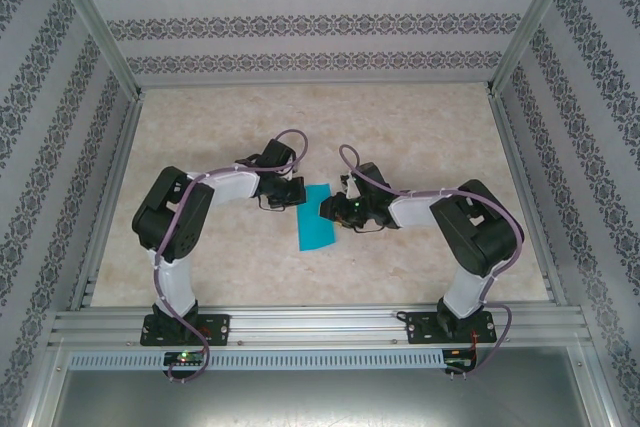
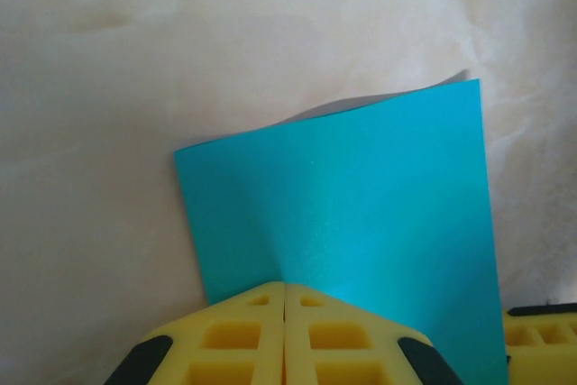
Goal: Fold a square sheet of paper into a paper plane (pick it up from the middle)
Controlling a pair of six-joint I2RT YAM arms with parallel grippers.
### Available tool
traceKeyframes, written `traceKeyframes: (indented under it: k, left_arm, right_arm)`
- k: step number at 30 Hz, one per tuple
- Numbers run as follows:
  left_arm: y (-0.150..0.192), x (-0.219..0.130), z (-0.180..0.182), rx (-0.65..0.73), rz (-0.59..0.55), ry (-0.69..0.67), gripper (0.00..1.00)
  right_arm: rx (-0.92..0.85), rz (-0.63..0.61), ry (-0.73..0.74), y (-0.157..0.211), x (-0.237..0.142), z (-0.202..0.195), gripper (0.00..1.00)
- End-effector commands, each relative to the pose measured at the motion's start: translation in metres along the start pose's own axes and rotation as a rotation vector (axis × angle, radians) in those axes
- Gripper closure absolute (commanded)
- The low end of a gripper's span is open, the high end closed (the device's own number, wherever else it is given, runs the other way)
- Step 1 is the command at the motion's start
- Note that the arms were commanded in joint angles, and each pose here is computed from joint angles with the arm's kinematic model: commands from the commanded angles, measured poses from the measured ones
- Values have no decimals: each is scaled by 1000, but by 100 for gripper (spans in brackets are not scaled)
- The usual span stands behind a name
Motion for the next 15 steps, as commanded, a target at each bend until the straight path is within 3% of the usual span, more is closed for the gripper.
traceKeyframes:
  k: [1,5,6,9,15]
  left_arm:
    - [10,3,-4,75,60,14,91]
    - [3,-19,-11,119,-3,-5,84]
    - [0,-28,-13,131,-34,-27,82]
    - [-4,-56,-22,189,-130,-64,64]
    - [26,-80,-67,449,-210,-122,52]
  right_arm:
    - [-5,20,-21,-8,4,6,71]
    - [17,22,-14,-6,6,0,79]
    - [19,19,-14,-6,6,-1,85]
    - [22,11,-15,-6,3,0,88]
    - [19,11,-23,-6,0,6,93]
Point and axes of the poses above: each hand's point on the last joint's axis, 136 mm out from that joint toward the fingers, its own x axis out along the fingers, its own z axis along the line the jaws close on, y = z × x, the point moved 2 cm from there along -x, back along the fingers, and after that the axes turned 14 degrees about x, right-handed, at the moved point
